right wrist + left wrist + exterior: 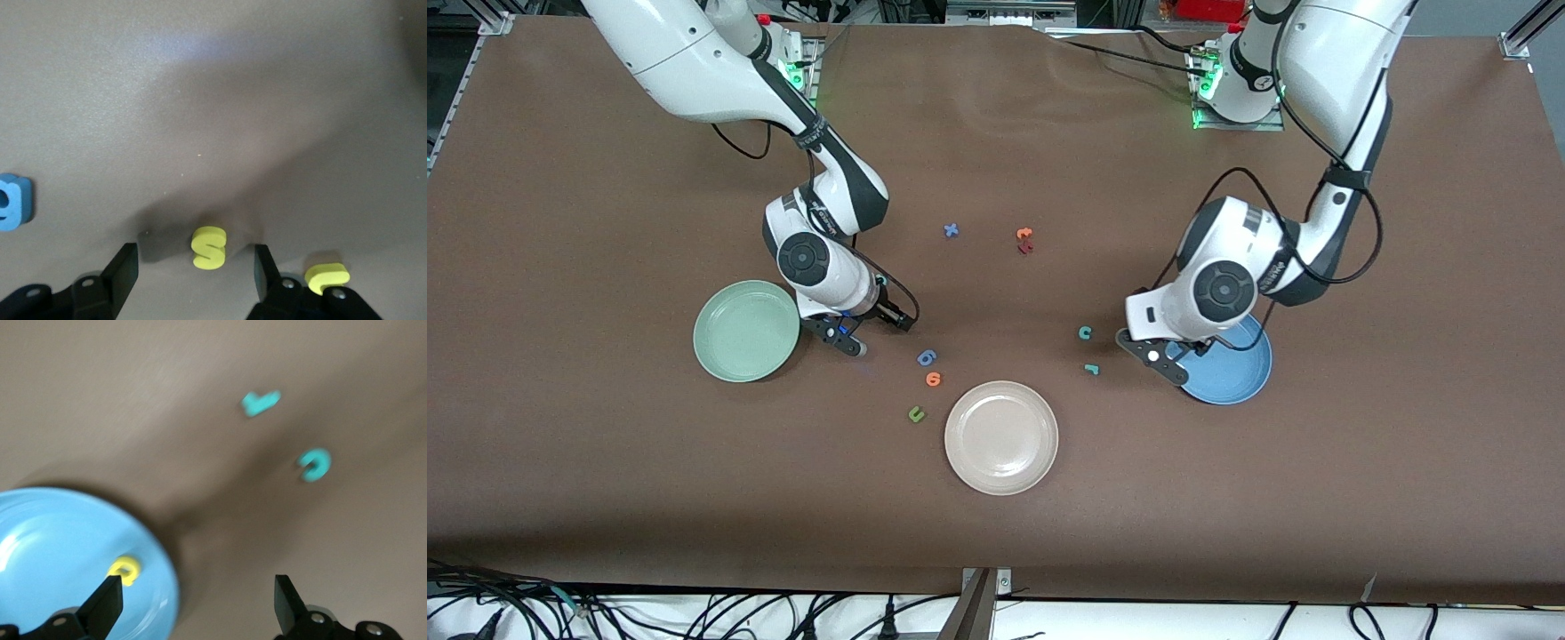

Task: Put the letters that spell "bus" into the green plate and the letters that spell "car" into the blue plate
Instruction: 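Release the yellow letter onto the blue plate while the right gripper grasps yellow s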

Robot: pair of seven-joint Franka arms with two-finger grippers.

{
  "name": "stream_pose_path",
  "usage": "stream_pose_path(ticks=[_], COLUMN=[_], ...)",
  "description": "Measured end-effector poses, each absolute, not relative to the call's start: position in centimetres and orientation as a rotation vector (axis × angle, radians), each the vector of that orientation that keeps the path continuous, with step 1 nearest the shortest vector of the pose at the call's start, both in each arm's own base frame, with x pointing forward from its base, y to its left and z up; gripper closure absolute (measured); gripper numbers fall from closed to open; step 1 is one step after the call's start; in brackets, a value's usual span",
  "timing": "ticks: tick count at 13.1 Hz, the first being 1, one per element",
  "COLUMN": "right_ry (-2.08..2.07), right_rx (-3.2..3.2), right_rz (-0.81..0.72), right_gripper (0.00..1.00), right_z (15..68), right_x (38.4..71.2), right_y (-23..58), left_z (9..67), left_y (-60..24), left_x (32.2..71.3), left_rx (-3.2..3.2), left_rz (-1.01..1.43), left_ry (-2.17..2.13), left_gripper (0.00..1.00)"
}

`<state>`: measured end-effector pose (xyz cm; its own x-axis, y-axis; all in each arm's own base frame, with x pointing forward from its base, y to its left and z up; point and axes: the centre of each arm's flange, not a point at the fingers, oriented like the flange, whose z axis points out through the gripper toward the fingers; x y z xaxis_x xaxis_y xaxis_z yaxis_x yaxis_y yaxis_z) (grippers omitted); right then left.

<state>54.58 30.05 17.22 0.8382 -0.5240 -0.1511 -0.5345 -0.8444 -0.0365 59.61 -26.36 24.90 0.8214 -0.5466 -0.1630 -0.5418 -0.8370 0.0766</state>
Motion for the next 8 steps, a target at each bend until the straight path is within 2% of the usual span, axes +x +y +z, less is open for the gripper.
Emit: stream_pose_path(ticks=[4,5,7,8], right_ry=[0.858,0.857,0.849,0.846], right_rx=[-2.939,-2.938,-2.936,-2.937], right_rz=[0.205,0.201,0.184,0.182], right_gripper=[0.30,0.37,0.63,0.69], right_z=[17.0,17.1,17.4,17.4], right_x=[54.8,54.8,55.0,55.0], right_y=[29.6,29.7,29.8,29.8], left_z=[23.4,22.7,20.7,19.5], left_y=[-31.9,-33.0,-34.7,-35.5], left_x=[60.1,60.2,60.2,59.8], left_rx=[3.017,3.023,3.032,3.042], left_rz=[-0.234,-0.215,-0.148,-0.146], left_ry=[-0.702,-0.665,-0.570,-0.514], left_gripper=[0.00,0.00,0.00,0.00])
